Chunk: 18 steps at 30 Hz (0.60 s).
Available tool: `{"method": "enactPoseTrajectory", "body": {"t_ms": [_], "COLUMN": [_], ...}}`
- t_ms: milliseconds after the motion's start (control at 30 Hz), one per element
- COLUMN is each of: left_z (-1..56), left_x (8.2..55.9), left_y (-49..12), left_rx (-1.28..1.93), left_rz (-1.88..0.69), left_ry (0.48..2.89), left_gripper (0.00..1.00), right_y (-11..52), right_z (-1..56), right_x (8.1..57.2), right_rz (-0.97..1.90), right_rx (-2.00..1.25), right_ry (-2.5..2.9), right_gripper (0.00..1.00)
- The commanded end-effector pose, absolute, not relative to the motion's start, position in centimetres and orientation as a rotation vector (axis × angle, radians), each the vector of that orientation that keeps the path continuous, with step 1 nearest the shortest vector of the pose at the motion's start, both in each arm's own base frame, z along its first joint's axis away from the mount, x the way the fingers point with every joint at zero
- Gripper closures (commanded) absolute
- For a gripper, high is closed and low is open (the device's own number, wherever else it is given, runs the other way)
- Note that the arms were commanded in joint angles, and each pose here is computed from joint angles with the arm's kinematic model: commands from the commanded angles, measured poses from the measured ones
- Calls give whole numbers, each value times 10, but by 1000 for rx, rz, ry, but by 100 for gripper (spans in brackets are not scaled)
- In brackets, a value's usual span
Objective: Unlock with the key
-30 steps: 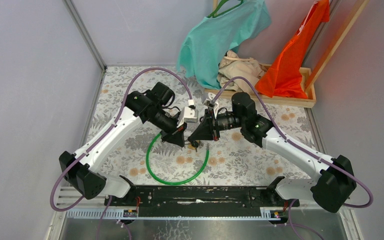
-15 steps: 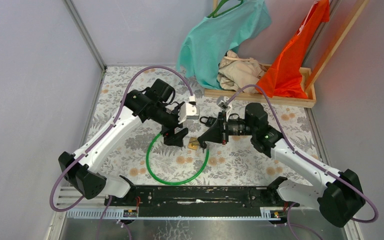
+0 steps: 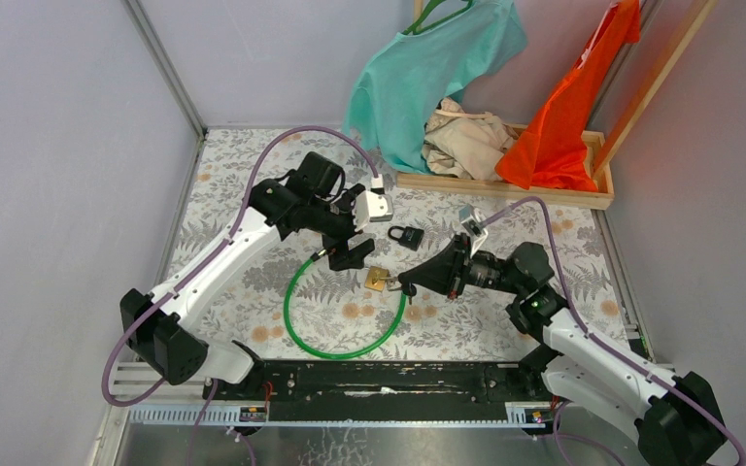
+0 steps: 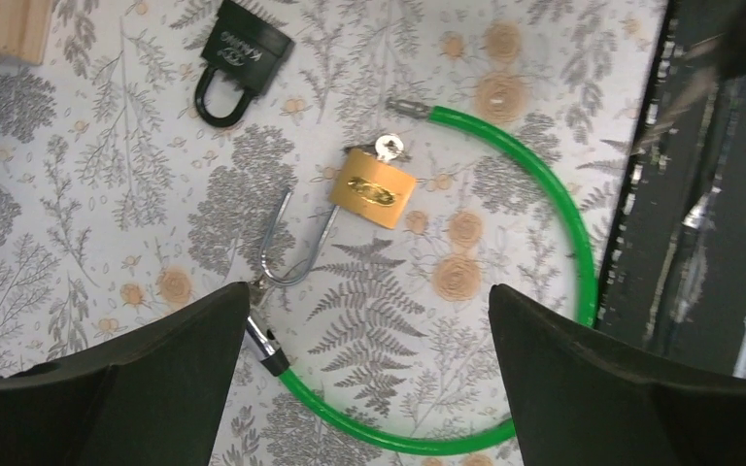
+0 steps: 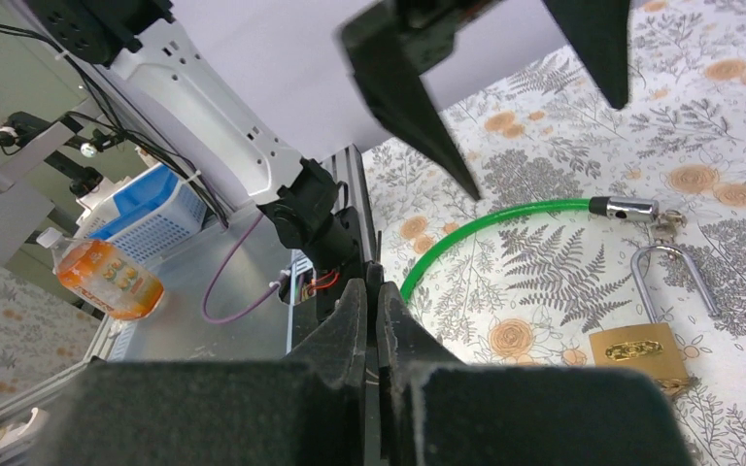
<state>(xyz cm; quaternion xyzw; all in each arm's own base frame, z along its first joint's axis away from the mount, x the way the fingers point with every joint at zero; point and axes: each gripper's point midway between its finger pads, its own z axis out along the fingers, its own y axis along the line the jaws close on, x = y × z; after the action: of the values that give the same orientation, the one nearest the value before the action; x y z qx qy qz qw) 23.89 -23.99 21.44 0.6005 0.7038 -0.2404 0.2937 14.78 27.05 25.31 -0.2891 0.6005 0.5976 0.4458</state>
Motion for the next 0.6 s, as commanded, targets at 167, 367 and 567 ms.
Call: {"method": "enactPoseTrajectory", "body": {"t_ms": [167,367,567], "left_z": [167,144,120], "left_x": [329,342,358], "left_y": [-257,-284,-300], "left_rx": [1572,1694,1710], "left_rz": [-539,-694,-735], "left_ry": [1856,1822,1789], "left_gripper": [0,0,0], "right_y": [251,244,240], "right_z": [300,316,322], "right_x": [123,105,98], "right_rz": [1500,1547,1576], "right_rx": [-688,-701,-681], "right_ry": [1247,1181,1188], "right_gripper": [100,100,100]}}
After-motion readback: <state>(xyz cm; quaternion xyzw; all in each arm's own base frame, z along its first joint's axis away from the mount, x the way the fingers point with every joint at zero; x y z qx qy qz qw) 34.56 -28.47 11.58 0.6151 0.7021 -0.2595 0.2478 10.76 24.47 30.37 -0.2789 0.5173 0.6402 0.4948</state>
